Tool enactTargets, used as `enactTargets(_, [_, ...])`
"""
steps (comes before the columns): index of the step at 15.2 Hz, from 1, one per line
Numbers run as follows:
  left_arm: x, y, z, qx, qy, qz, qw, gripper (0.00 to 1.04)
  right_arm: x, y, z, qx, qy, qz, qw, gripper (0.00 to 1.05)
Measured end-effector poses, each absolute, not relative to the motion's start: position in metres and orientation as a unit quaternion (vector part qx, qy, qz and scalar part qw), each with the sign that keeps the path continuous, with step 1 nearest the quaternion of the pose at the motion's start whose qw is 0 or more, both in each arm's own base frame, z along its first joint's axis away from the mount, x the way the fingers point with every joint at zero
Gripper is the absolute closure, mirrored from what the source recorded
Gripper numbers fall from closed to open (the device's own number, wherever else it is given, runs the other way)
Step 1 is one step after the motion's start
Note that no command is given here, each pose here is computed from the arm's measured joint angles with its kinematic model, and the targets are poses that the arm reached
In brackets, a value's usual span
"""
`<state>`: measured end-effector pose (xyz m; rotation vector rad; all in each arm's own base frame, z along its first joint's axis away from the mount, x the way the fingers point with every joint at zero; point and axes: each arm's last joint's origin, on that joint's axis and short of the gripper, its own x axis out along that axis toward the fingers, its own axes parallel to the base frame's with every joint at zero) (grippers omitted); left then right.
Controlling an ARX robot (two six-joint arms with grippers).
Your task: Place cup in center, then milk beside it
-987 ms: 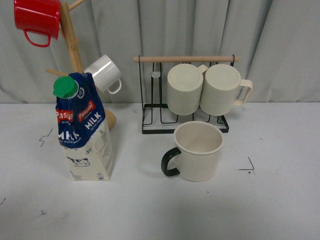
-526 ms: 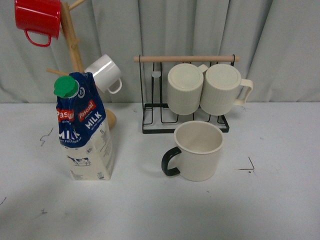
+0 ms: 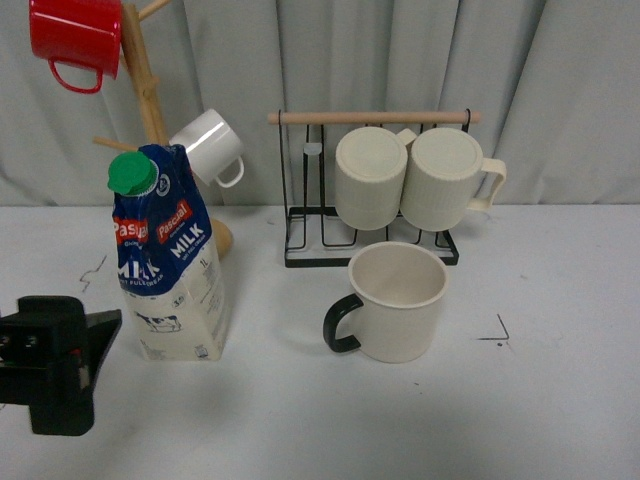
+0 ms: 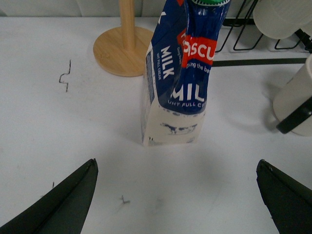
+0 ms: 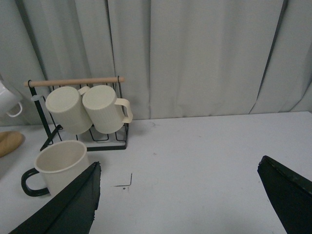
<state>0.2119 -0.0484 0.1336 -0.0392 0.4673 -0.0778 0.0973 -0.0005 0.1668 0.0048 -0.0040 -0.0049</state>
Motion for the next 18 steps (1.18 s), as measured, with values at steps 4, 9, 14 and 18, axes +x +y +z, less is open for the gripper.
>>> enactTargets(4, [0.243,-0.056,0.13,-0.015,0.235,-0.036,0.971,0.07,0.097,0.0,0.167,0.002,-0.002,-0.002,1.0,0.06])
enactTargets(9, [0.267,-0.068,0.13,-0.015,0.233,-0.043,0.971,0.07,0.097,0.0,0.167,0.002,-0.002,-0.002,1.0,0.06])
enactTargets(14, [0.305,-0.081,0.12,-0.016,0.217,-0.003,0.976,0.1,0.097,0.0,0.167,0.002,-0.002,-0.002,1.0,0.06])
enactTargets(18, [0.309,-0.08,0.116,-0.017,0.219,0.002,0.976,0.55,0.097,0.0,0.167,0.002,-0.002,-0.002,1.0,0.06])
